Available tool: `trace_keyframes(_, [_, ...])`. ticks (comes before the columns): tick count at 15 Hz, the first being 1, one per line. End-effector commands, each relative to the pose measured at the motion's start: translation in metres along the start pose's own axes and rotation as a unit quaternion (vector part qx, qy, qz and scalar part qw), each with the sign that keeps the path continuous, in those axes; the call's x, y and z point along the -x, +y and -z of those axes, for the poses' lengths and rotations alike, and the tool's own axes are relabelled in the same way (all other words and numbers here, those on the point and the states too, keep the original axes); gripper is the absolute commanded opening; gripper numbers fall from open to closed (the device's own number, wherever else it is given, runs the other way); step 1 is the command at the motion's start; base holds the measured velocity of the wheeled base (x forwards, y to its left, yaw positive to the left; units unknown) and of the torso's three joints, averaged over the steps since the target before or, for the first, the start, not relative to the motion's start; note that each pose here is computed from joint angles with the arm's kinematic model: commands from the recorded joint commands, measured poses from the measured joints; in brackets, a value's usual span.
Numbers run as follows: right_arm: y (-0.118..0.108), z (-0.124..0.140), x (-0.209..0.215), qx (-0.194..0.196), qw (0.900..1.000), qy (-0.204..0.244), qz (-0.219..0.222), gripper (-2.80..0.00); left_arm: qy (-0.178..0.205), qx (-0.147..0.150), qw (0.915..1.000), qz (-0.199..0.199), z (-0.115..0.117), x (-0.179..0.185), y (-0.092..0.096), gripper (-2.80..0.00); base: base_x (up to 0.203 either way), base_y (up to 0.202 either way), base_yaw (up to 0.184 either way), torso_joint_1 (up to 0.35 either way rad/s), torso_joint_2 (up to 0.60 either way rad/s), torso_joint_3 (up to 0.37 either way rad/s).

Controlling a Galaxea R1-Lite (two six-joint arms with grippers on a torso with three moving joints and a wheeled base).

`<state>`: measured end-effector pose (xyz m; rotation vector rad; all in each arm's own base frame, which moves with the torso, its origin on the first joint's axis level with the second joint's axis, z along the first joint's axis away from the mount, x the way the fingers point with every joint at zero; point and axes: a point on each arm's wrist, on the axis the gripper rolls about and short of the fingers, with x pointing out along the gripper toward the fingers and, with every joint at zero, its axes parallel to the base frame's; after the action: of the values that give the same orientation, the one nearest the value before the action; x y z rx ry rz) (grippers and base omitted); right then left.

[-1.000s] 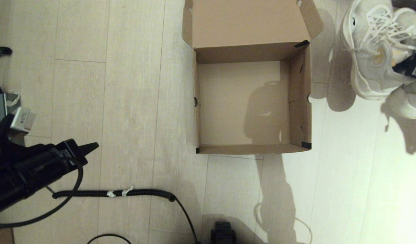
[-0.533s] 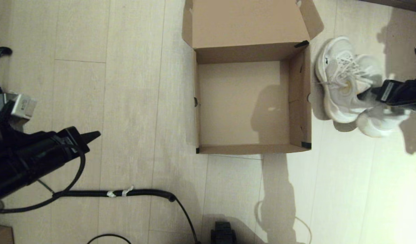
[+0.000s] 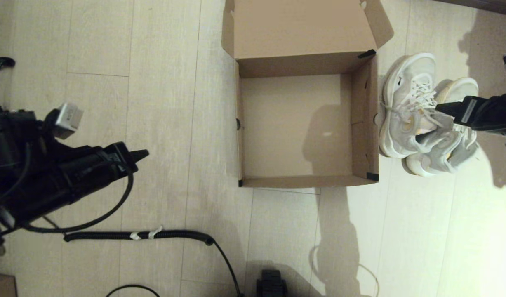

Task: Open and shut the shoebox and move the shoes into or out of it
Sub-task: Put the shoes out of the shoe box, then put the shoes into the shoe box

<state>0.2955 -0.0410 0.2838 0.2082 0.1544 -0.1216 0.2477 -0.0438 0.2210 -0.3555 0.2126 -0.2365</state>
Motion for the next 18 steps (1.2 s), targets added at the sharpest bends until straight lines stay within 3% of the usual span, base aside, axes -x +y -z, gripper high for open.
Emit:
trace_keyframes(1, [0.019,-0.006,0.007,0.003,0.999,-0.012,-0.032,-2.8,0.029,-0.003,0.9994,0.017,0.01,-0.033,-0.01,-2.8,0.0,0.0,0.0,0.0,0.0,0.0])
trace_keyframes(4, [0.042,0.001,0.001,0.008,0.998,0.0,-0.069,-2.8,0.04,-0.011,0.9983,0.04,0.015,-0.064,-0.027,-2.8,0.0,0.0,0.0,0.0,0.0,0.0])
trace_keyframes(6, [0.047,0.018,-0.02,0.011,0.997,0.023,-0.07,-2.8,0.048,-0.013,0.998,0.038,0.022,-0.084,-0.033,-2.8,0.0,0.0,0.0,0.0,0.0,0.0])
trace_keyframes(10, [0.058,0.038,-0.051,0.013,0.997,0.007,-0.069,-2.8,0.052,-0.016,0.9973,0.049,0.032,-0.124,-0.045,-2.8,0.0,0.0,0.0,0.0,0.0,0.0])
trace_keyframes(18, [0.086,0.073,-0.045,0.008,0.992,0.059,-0.11,-2.8,0.023,-0.034,0.9972,0.062,0.035,-0.187,-0.06,-2.8,0.0,0.0,0.0,0.0,0.0,0.0])
